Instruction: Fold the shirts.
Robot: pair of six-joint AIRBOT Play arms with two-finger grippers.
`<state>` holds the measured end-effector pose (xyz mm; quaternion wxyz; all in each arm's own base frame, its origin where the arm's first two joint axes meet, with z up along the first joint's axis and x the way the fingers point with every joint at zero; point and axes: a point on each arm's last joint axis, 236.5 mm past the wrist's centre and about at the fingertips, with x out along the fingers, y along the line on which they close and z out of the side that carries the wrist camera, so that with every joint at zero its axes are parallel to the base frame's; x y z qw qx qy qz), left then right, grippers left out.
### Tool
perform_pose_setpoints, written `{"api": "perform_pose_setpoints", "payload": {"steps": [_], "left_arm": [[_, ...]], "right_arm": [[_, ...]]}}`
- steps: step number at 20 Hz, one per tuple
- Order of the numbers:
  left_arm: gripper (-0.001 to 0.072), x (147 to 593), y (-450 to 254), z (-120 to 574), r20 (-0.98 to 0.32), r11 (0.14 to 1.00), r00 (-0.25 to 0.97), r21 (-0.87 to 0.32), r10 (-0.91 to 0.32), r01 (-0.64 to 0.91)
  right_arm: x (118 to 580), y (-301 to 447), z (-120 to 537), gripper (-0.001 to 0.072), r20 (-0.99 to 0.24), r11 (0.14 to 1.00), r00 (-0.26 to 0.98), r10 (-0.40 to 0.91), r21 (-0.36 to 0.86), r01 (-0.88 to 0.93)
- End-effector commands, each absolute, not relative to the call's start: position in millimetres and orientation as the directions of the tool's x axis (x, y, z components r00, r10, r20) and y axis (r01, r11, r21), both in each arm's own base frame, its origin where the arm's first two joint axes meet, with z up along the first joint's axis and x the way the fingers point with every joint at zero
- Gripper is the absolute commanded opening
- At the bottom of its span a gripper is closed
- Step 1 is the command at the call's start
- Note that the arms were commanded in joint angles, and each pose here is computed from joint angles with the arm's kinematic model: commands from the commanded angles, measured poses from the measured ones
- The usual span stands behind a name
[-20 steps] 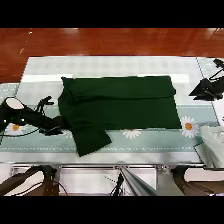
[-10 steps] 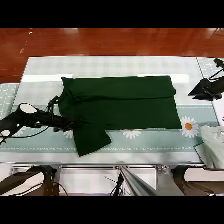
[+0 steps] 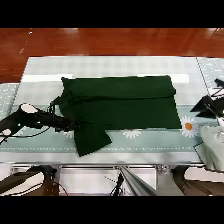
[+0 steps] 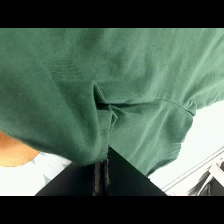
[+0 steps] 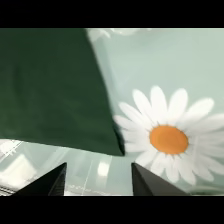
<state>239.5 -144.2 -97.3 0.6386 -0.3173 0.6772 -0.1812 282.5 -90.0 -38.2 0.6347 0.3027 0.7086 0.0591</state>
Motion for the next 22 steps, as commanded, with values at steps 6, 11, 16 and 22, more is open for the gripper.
{"api": "perform_pose_setpoints", "payload": {"steps": [6, 11, 16, 22], "left_arm": [[0.0028, 238.5, -144.1, -96.1, -0.745, 0.731, 0.013, -0.658, -0.667, -0.183], [0.0028, 240.6, -143.2, -96.5, -0.748, 0.734, 0.022, -0.656, -0.663, -0.174], [0.0028, 264.7, -132.1, -101.7, -0.778, 0.760, 0.115, -0.628, -0.617, -0.168], [0.0026, 323.9, -124.0, -33.4, -0.731, 0.754, 0.237, -0.656, -0.639, 0.010]], "right_arm": [[270.0, -71.7, -84.8, 0.0494, -0.868, 0.796, -0.002, 0.496, 0.454, 0.401], [273.0, -40.3, -110.4, 0.0492, -0.887, 0.828, -0.029, 0.462, 0.419, 0.373], [279.0, -25.8, -114.5, 0.0357, -0.901, 0.844, -0.045, 0.432, 0.386, 0.372], [302.8, -18.9, -68.1, 0.0020, -0.879, 0.855, 0.007, 0.477, 0.466, 0.228]]}}
